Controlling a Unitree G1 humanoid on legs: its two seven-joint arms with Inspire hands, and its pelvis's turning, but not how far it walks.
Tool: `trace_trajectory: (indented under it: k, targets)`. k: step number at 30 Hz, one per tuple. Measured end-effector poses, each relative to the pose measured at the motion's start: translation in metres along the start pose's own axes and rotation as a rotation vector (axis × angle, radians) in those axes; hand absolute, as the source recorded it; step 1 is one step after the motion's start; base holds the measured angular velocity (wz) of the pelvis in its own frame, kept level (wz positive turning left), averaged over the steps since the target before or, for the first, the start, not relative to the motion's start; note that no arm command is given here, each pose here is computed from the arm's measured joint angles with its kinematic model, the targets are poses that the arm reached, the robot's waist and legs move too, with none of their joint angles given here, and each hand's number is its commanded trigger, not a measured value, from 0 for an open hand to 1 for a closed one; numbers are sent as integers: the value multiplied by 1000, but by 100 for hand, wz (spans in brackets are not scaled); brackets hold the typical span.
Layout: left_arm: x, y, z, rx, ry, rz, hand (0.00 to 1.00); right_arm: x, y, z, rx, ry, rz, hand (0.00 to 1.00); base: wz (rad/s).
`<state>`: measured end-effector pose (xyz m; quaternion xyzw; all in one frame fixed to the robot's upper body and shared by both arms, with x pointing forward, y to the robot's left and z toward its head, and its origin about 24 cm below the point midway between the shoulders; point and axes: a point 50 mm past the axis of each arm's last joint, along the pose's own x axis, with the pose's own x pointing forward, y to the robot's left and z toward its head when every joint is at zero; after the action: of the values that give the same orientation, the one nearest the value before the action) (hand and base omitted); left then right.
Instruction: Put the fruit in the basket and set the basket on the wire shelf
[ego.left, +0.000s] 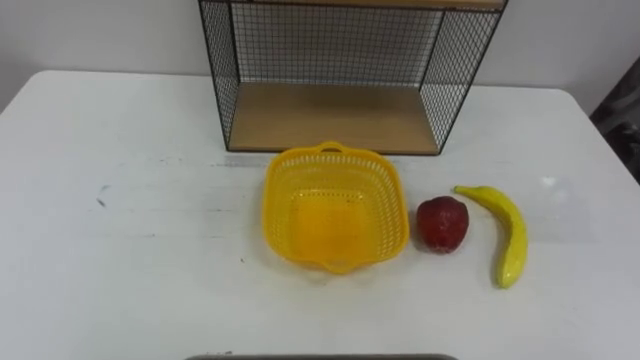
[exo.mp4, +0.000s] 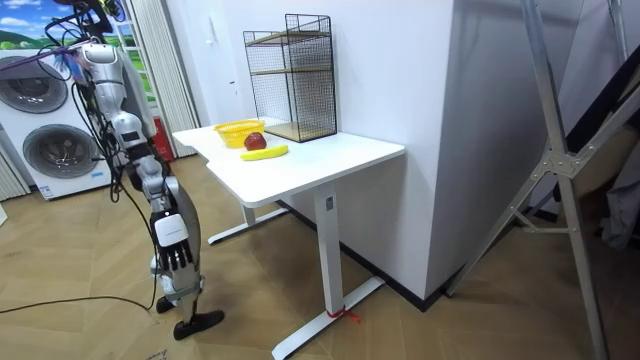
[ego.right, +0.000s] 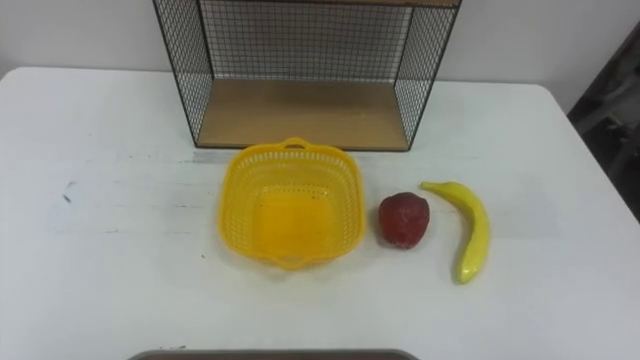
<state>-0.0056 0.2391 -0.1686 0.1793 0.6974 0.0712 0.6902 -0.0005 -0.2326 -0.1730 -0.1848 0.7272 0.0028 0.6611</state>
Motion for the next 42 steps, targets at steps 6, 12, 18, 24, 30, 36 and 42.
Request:
trace_trajectory:
  k: [6, 12, 18, 24, 30, 36, 42]
  targets:
    - [0, -1, -1, 0, 2, -2, 0, 0, 1, -4, 182, 16, -1, 0, 0]
    - [0, 2, -4, -57, 9, 6, 0, 1, 0, -12, 695, 38, -1, 0, 0]
    - [0, 4, -10, -131, 18, 15, 0, 1, -4, -14, 1318, 70, 16, 0, 1]
    - [0, 12, -12, -197, -7, 57, 0, 0, -18, -12, 1891, 93, -3, 0, -6]
    - [0, 16, -13, -225, -23, 71, 0, -2, -38, -12, 2195, 93, -62, 0, -7]
    - [0, 27, -14, -225, -53, 103, 0, -15, -88, -1, 2356, -70, -188, 0, -1]
    - [-2, 29, -12, -232, -95, 117, 0, -44, -138, 12, 2455, -247, -324, 0, -6]
